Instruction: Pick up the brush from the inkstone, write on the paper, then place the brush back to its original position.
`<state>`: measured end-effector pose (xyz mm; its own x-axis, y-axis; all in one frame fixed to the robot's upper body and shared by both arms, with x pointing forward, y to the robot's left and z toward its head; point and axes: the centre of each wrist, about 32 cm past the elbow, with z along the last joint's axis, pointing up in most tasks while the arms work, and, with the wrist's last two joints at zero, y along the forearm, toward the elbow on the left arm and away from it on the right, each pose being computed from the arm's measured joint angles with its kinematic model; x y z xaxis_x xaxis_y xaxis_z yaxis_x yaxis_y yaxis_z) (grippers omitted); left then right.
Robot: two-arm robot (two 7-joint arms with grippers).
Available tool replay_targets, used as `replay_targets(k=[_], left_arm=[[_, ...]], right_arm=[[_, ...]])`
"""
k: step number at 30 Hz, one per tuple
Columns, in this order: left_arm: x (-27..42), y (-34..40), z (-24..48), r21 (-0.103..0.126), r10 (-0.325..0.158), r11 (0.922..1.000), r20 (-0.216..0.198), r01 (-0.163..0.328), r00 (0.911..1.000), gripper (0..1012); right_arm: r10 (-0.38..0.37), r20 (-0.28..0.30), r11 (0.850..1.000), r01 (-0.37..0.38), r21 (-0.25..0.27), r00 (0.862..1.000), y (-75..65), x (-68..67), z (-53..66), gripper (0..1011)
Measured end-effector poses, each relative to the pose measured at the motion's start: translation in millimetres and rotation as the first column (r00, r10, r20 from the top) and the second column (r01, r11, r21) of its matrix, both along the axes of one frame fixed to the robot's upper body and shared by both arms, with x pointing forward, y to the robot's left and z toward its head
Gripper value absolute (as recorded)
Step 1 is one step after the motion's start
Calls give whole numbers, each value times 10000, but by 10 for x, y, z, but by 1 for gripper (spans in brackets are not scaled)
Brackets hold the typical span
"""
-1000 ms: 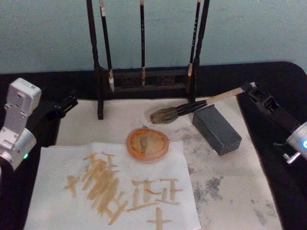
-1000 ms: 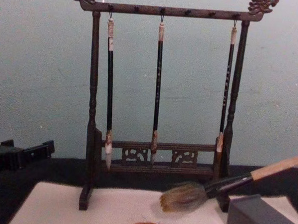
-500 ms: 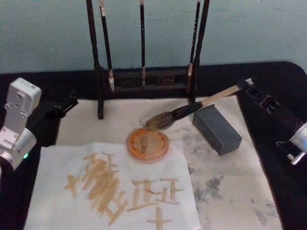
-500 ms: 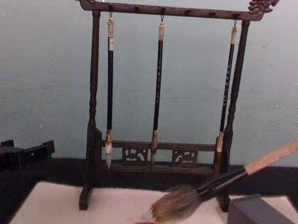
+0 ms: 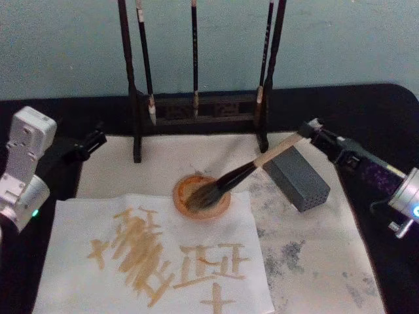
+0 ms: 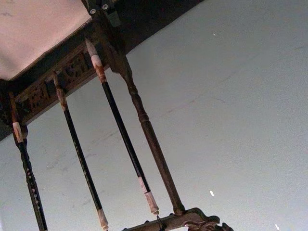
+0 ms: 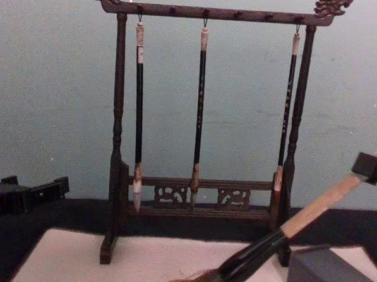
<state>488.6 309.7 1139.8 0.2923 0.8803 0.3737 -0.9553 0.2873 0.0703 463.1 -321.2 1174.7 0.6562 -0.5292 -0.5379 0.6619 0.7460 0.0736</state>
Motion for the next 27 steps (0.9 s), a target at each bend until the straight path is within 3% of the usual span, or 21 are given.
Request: replay_targets(k=[6, 12, 21, 27], left_arm=[[0, 0, 0, 1, 0, 10000, 0, 0, 10000, 1002], [0, 0, 0, 0, 1, 10000, 0, -1, 10000, 1002], [0, 0, 0, 0, 0, 10000, 0, 0, 10000, 1002], [0, 0, 0, 0, -1, 10000, 0, 1, 10000, 1002]], right_arm=[[521, 470, 9976, -498, -492, 9975, 119, -101, 105, 173], [1164, 786, 9918, -1117, -618, 9901, 245, -178, 158, 173], [1865, 933, 9809, -1801, -731, 9780, 436, -226, 117, 172], [2113, 776, 9743, -2036, -964, 9743, 562, -216, 16, 173]])
